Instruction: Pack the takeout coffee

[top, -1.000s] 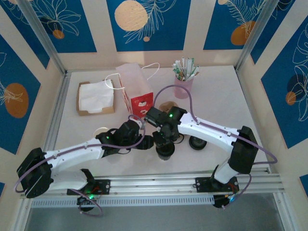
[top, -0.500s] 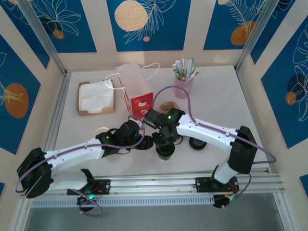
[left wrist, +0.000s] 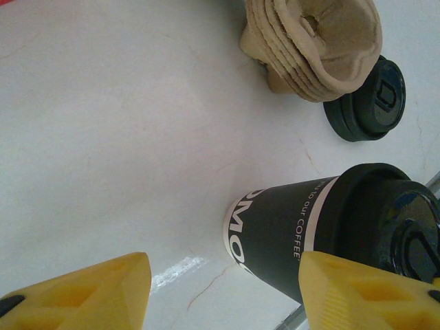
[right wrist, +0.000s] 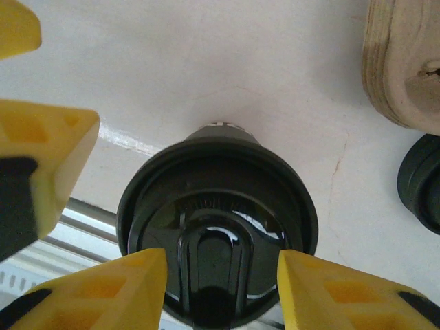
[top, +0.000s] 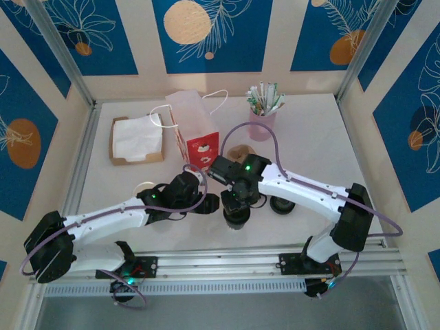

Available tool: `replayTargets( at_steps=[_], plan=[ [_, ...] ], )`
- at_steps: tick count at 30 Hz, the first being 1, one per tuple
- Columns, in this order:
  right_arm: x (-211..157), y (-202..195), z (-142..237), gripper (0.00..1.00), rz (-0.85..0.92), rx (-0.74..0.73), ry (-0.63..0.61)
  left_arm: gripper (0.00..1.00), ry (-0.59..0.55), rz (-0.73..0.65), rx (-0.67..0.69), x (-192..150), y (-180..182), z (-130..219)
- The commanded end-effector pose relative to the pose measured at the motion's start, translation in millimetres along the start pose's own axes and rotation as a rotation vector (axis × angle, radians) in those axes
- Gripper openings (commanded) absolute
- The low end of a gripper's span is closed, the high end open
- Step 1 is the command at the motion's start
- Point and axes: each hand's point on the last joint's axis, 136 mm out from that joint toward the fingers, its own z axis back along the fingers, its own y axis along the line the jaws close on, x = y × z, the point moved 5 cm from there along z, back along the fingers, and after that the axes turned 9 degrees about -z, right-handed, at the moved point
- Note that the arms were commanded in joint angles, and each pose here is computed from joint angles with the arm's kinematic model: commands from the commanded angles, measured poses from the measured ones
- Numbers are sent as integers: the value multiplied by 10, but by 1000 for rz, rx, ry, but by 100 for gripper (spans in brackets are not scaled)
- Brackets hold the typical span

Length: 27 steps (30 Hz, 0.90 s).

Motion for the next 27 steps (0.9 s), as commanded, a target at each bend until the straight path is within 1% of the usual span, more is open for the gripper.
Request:
replayTargets(
  at_steps=[1,10,24,27],
  plan=[
    [-143,-13,47,48,-12,10,45,59,-33,7,-14,80,-28,45],
    [-271,14,-149,48,-8,-3,113,59,-36,9,-14,83,-28,42],
    [-305,8,-401,48,-4,-60,161,59,-39,12,-11,73,-14,45],
    [-300,8,-403,48,-4,-65,162,59,-40,12,-12,74,-17,51]
  ],
)
